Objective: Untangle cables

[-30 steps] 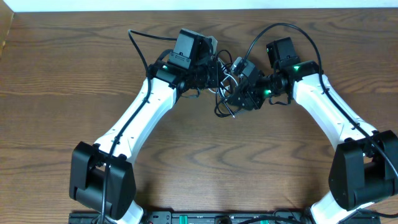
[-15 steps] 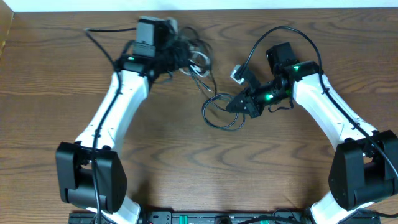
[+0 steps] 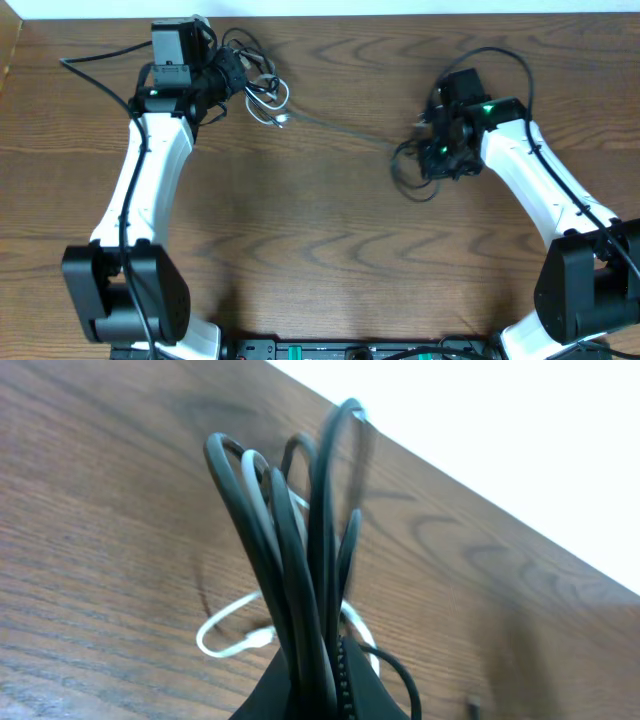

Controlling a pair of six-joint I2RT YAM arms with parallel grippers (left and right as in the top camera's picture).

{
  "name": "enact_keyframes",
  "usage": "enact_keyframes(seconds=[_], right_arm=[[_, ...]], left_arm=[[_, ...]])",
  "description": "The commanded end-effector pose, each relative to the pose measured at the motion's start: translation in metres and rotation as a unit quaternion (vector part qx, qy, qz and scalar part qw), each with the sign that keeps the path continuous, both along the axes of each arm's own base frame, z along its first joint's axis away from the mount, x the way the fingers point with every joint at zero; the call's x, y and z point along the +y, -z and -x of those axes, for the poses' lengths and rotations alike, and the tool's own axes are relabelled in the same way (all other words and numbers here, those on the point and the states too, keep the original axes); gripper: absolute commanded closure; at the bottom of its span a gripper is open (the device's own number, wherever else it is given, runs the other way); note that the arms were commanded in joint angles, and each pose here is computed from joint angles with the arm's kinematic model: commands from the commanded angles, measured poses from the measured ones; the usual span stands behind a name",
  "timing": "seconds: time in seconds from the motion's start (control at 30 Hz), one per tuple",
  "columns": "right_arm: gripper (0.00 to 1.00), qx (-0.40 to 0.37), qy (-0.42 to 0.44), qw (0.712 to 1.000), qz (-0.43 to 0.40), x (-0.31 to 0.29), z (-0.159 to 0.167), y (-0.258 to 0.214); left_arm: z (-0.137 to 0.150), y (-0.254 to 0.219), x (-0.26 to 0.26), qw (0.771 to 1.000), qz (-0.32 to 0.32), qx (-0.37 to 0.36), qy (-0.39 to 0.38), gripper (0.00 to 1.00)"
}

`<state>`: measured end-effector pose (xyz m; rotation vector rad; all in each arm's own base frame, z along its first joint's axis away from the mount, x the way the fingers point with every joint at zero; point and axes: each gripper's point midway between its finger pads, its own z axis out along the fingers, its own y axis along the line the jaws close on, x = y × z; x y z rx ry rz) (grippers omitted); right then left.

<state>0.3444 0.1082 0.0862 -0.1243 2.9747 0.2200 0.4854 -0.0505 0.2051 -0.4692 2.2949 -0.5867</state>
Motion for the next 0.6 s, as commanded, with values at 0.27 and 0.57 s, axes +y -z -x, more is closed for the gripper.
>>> enact_keyframes(seconds=[0.27, 0.57], right_arm=[[0.42, -0.09, 0.202, 0.969, 0.114, -0.07, -0.037, -0.015], [0.44, -0.102, 0.031, 0.993, -0.051, -0.024, -0.054, -0.022]], left_arm=[[0.037, -0.078, 0.0, 0.998, -0.032, -0.06, 0.017, 0.92], [0.061, -0.091, -0.018, 0.997, -0.021, -0.056, 0.047, 0.92]])
